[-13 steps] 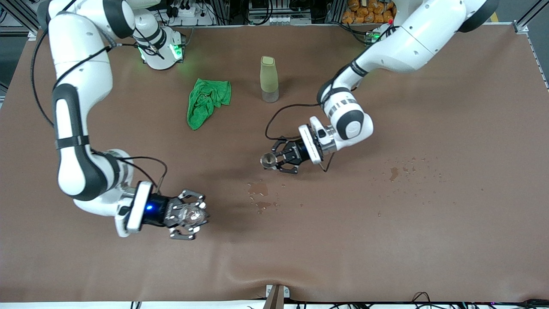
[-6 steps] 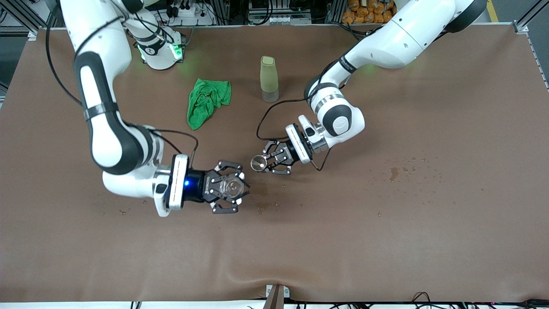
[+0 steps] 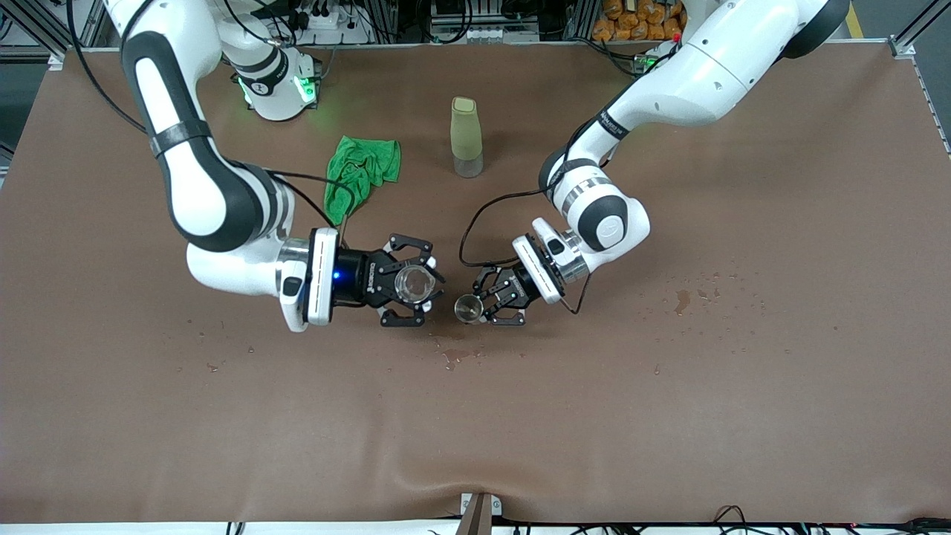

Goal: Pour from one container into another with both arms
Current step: 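Lift the jigger and beaker, bringing both grippers together mid-table, then tilt the jigger with the left gripper, pouring into the held beaker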

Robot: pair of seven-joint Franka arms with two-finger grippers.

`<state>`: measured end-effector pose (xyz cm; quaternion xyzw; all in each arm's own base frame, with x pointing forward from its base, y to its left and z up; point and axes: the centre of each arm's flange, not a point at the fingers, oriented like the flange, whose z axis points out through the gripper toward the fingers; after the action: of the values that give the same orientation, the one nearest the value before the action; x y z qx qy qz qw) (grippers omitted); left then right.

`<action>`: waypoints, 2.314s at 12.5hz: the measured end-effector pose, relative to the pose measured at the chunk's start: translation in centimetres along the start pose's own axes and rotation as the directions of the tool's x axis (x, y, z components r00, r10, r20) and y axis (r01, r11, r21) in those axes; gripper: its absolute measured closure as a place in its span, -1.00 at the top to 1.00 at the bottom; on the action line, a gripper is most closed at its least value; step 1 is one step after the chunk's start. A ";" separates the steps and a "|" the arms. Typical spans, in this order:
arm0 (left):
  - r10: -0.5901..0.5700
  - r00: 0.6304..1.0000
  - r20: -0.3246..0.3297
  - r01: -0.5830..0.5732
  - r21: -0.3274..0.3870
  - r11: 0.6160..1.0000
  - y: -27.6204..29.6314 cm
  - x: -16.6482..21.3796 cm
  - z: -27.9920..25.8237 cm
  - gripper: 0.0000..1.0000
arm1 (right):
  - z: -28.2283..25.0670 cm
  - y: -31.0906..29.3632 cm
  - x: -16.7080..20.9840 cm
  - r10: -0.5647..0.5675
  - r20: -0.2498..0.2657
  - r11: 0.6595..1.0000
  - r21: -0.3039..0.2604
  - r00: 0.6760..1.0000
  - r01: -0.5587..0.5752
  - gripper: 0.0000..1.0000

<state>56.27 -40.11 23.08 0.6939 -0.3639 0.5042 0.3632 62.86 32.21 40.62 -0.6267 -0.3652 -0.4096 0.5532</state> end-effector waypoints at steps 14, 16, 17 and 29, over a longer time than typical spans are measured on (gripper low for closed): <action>-0.018 0.999 -0.038 0.017 -0.025 1.000 1.5 1.6 2.1 -0.59 | 4.5 -4.9 0.0 0.419 -0.007 0.906 0.060 0.908 -0.418 -0.69; -0.018 0.999 -0.038 0.017 -0.024 1.000 1.5 1.6 2.1 -0.59 | 4.1 -5.5 0.8 0.482 -0.007 0.875 0.056 0.876 -0.481 -0.69; -0.019 0.999 -0.038 0.018 -0.024 1.000 1.4 1.6 2.1 -0.59 | 3.9 -5.5 0.7 0.512 -0.007 0.858 0.052 0.859 -0.511 -0.69; -0.020 0.999 -0.039 0.019 -0.016 1.000 0.9 1.6 1.9 -0.59 | 3.9 -5.4 -0.1 0.719 0.010 0.693 0.047 0.695 -0.719 -0.69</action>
<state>56.67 -42.40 24.30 0.6846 -0.3540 0.5113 0.3804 58.30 36.76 42.50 -0.7046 -0.0981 -0.1551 0.6855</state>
